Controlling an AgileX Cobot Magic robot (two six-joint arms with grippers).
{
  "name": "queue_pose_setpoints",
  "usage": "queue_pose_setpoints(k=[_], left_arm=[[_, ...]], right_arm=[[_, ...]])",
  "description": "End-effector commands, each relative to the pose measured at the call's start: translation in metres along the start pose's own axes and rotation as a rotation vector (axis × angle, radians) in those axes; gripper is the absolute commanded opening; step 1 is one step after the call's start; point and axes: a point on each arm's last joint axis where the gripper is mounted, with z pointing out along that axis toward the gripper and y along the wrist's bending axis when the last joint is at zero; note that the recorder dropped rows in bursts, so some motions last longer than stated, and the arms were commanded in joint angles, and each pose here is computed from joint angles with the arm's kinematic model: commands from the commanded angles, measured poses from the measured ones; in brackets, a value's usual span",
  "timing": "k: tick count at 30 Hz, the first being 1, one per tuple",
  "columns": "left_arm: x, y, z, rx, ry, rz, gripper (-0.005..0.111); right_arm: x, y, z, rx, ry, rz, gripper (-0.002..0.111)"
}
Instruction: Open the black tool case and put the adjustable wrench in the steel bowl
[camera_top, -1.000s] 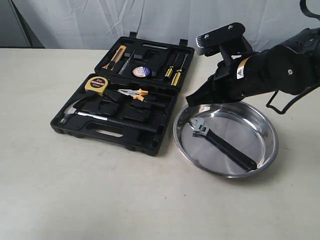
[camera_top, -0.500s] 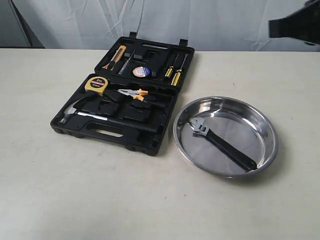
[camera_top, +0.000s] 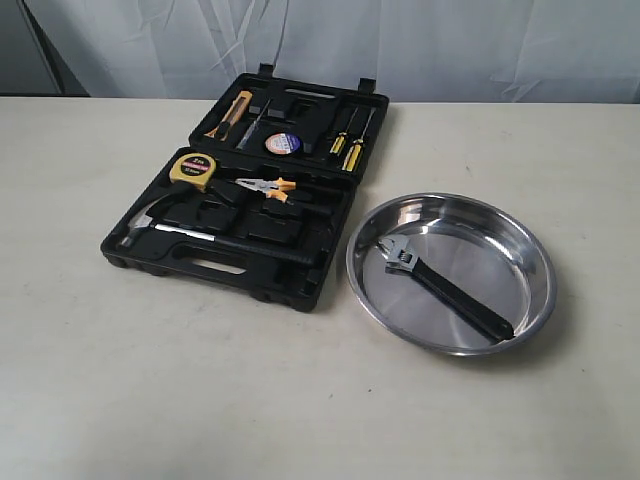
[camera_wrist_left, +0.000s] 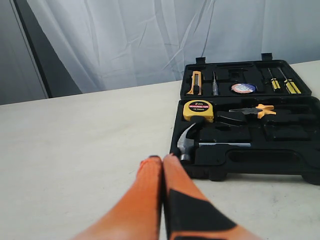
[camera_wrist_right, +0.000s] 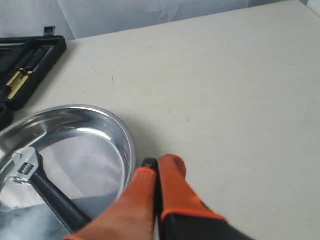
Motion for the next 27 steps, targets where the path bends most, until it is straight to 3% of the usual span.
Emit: queue_pose_setpoints(k=[1,10,16,27], left_arm=[[0.0,0.0,0.0,0.0,0.004,0.003,0.0],[0.0,0.0,0.0,0.0,0.004,0.003,0.0],[0.0,0.0,0.0,0.0,0.004,0.003,0.0],[0.0,0.0,0.0,0.0,0.004,0.003,0.0]], right_arm=[[0.018,-0.005,0.002,0.01,-0.058,-0.007,0.0],[0.026,-0.006,-0.001,0.01,-0.076,-0.045,0.0],[0.033,-0.009,-0.017,0.013,-0.236,-0.053,0.0],[0.047,-0.01,-0.034,0.011,-0.223,-0.087,0.0]])
